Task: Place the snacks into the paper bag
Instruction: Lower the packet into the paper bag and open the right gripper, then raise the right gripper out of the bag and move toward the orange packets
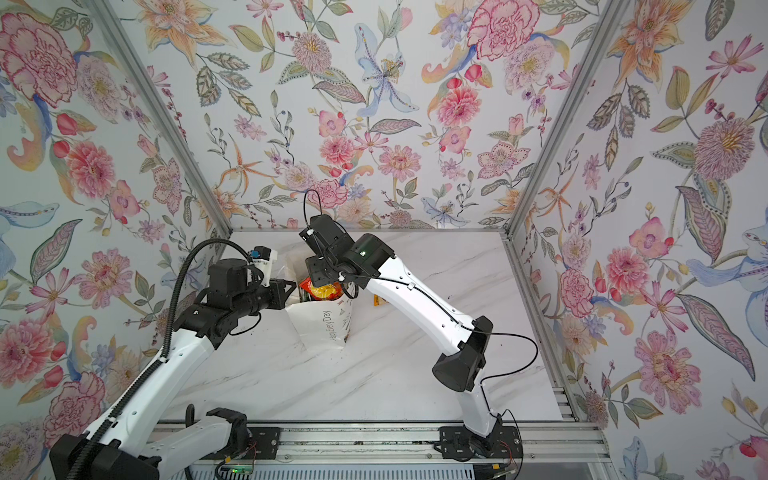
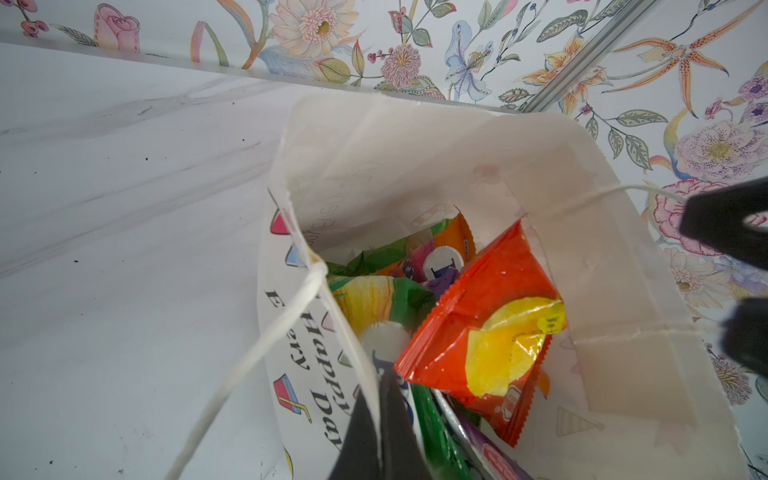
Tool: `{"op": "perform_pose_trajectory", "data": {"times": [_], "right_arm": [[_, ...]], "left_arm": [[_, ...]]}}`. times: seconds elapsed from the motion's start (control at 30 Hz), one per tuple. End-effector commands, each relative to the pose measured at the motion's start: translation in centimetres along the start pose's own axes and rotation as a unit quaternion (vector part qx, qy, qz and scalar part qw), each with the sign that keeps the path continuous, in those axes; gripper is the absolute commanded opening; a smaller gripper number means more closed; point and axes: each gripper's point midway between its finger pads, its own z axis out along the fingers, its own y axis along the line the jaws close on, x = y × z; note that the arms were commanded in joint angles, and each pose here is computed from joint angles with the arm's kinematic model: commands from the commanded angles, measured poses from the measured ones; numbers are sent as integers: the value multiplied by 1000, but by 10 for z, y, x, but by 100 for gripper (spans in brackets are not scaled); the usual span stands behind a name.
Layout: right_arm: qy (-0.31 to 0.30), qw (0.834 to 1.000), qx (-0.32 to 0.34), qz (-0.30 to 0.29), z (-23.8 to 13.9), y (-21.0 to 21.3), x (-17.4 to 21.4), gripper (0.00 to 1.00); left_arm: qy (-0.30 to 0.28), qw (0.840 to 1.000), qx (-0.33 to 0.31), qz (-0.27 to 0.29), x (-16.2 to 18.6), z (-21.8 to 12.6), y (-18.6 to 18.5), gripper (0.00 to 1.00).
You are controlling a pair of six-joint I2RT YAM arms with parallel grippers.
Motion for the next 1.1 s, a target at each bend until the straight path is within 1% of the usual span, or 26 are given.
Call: {"op": "perform_pose_trajectory", "data": {"times": [0.0, 0.2, 0.33, 0.47, 0.73, 0.9, 1.0, 1.07], "right_arm": [[-47, 999, 3, -3, -44, -7, -19, 59], [-87, 996, 17, 0, -81, -21, -32, 62], [-113, 992, 62, 6, -104, -46, -35, 67], [-120, 988, 100, 18, -117, -71, -29, 70], [-112, 982, 144, 56, -125, -120, -2, 72], [-110, 976, 157, 101, -124, -154, 20, 73], [-114, 973, 158, 125, -122, -171, 34, 82], [-115, 970, 159, 144, -119, -184, 44, 83]], "left_arm": [[-83, 996, 2, 35, -41, -18, -6, 0], [-82, 996, 2, 35, -40, -18, -5, 0], [-82, 996, 2, 34, -40, -18, -3, 0], [-82, 996, 0, 34, -38, -18, -2, 0], [-80, 996, -5, 34, -36, -17, 1, 0], [-81, 996, -8, 34, -35, -18, 2, 0], [-81, 996, -12, 33, -34, -17, 4, 0], [-80, 996, -12, 33, -33, -17, 4, 0]]}}
